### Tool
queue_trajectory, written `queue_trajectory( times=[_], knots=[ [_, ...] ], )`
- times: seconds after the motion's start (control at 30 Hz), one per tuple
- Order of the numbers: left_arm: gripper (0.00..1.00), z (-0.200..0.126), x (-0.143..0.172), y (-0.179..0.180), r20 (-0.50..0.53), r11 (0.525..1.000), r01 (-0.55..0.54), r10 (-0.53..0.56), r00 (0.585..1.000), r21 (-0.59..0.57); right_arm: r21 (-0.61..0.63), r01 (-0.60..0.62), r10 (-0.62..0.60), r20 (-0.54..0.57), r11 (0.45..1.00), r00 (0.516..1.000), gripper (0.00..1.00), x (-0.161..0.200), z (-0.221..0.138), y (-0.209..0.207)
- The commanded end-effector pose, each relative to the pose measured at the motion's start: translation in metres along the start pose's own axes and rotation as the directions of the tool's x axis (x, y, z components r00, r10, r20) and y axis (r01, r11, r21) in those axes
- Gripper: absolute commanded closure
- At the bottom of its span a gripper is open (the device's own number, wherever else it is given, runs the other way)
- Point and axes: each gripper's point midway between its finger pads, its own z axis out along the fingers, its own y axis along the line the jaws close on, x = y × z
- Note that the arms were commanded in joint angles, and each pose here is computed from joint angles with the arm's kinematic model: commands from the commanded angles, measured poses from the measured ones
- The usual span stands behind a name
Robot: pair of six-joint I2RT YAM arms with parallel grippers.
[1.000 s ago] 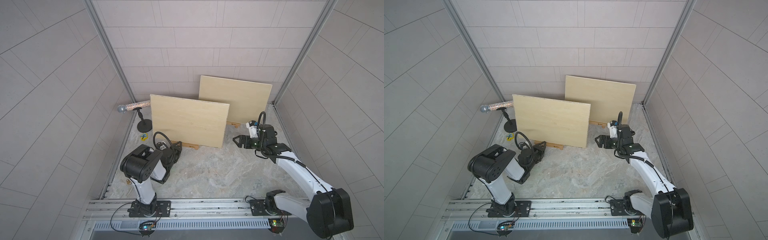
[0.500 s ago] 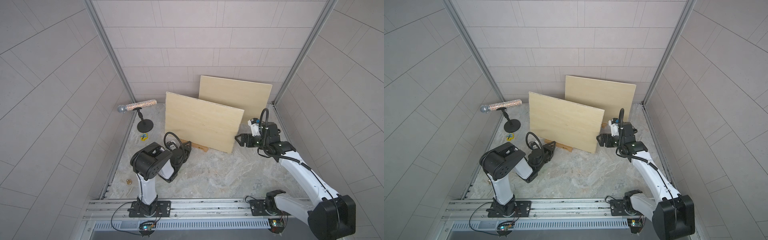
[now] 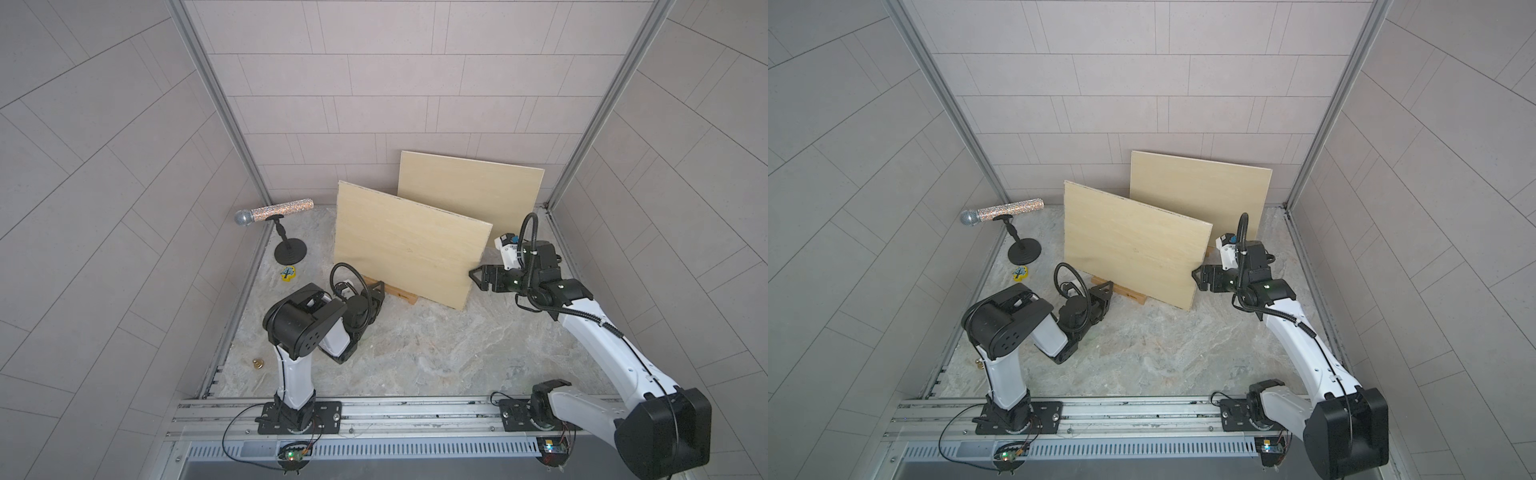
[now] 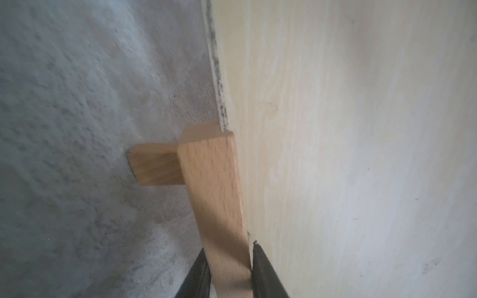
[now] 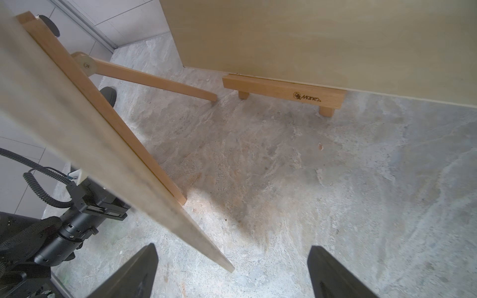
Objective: Disassemble the easel
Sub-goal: Move the easel to the center of the board, then adjust the easel at the center of the board.
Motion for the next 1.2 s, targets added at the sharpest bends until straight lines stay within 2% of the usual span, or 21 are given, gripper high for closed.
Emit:
queue_trajectory(
  times=[0.0,0.17,0.4,0.57,0.63,0.8,0.97,1.17],
  knots=[
    [0.59,-0.008,0.014,0.021,-0.063,0.994,-0.075,0.070,0.996,-0.077,-0.054,0.016,-0.015,0.023,0.998,1.000,0.05,-0.009,0.002,0.012],
    [0.47,-0.011,0.013,0.016,-0.068,0.991,-0.104,0.099,0.993,-0.086,-0.093,0.024,-0.022,0.024,0.995,0.999,0.05,-0.013,0.009,0.021],
    [0.38,-0.023,0.011,-0.004,-0.108,0.972,-0.204,0.192,0.976,-0.118,-0.064,0.062,-0.062,0.011,0.996,0.998,0.06,-0.015,0.014,0.016],
    [0.30,-0.040,-0.003,-0.027,-0.093,0.943,-0.297,0.285,0.954,-0.153,-0.022,0.105,-0.105,0.000,0.994,0.994,0.06,-0.016,0.023,0.006],
    [0.27,-0.048,-0.013,-0.033,-0.084,0.939,-0.296,0.285,0.955,-0.176,-0.009,0.123,-0.123,-0.006,0.992,0.992,0.06,-0.019,0.027,0.003],
    [0.24,-0.062,-0.035,-0.049,-0.103,0.918,-0.325,0.309,0.946,-0.226,0.019,0.150,-0.150,0.001,0.988,0.989,0.06,-0.034,0.036,-0.003],
    [0.22,-0.071,-0.056,-0.052,-0.154,0.875,-0.397,0.368,0.917,-0.276,0.042,0.171,-0.171,0.004,0.984,0.985,0.06,-0.048,0.046,-0.010],
    [0.20,-0.092,-0.087,-0.059,-0.146,0.845,-0.435,0.409,0.901,-0.310,0.059,0.188,-0.189,0.004,0.980,0.982,0.06,-0.064,0.058,-0.018]
  ],
)
